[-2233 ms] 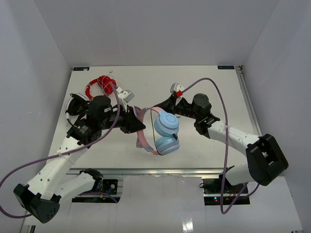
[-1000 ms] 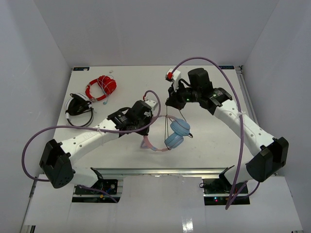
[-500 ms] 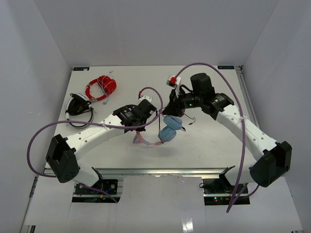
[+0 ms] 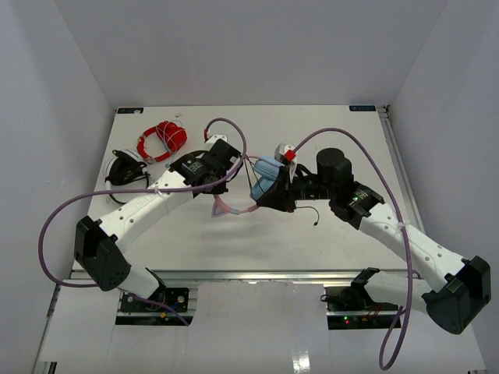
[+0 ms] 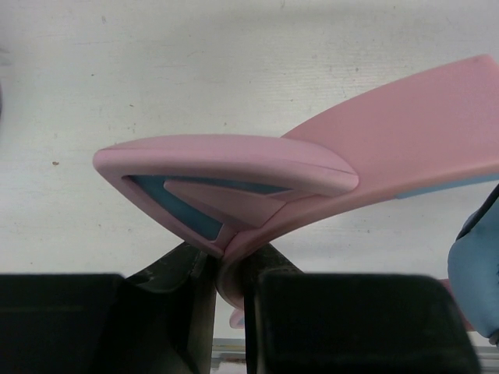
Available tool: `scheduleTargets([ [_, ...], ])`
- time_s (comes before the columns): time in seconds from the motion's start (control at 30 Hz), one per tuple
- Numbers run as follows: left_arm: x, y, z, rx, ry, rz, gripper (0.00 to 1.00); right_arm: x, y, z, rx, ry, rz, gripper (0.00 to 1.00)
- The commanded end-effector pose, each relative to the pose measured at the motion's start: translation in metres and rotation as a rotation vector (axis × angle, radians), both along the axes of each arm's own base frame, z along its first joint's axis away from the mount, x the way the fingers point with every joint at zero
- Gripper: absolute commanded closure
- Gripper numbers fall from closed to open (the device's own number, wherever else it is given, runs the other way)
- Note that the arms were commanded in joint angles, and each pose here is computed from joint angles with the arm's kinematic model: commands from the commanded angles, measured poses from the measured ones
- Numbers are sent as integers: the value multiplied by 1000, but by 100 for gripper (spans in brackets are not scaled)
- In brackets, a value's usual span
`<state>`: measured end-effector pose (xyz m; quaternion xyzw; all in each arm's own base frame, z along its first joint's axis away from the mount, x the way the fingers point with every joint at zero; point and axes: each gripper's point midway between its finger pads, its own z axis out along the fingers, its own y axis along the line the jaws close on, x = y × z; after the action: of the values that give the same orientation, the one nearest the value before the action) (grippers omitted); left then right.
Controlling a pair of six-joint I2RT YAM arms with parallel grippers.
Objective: Wrap the headphones
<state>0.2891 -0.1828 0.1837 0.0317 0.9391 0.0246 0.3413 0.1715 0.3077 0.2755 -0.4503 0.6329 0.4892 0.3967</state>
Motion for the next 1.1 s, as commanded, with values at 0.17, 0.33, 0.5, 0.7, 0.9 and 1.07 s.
scheduleTargets([
  [0.17, 23, 5, 42, -197, -106, 153, 100, -17, 20, -20, 51, -9, -8, 89],
  [0.33, 19, 9, 60, -312, -128, 151, 100, -12, 18, -47, 30, -10, -87, 90],
  [0.5, 7, 11, 84, -413, -164, 122, 100, 1, 13, -78, -1, -13, -205, 91],
  [0.7, -9, -1, 94, -521, -154, 59, 100, 16, 9, -103, -36, -38, -313, 91],
  [0.9, -23, 3, 102, -559, -168, 43, 100, 28, -2, -107, -18, -96, -409, 91],
  [1.07, -31, 7, 100, -556, -162, 28, 100, 40, -9, -108, -16, -134, -480, 92],
])
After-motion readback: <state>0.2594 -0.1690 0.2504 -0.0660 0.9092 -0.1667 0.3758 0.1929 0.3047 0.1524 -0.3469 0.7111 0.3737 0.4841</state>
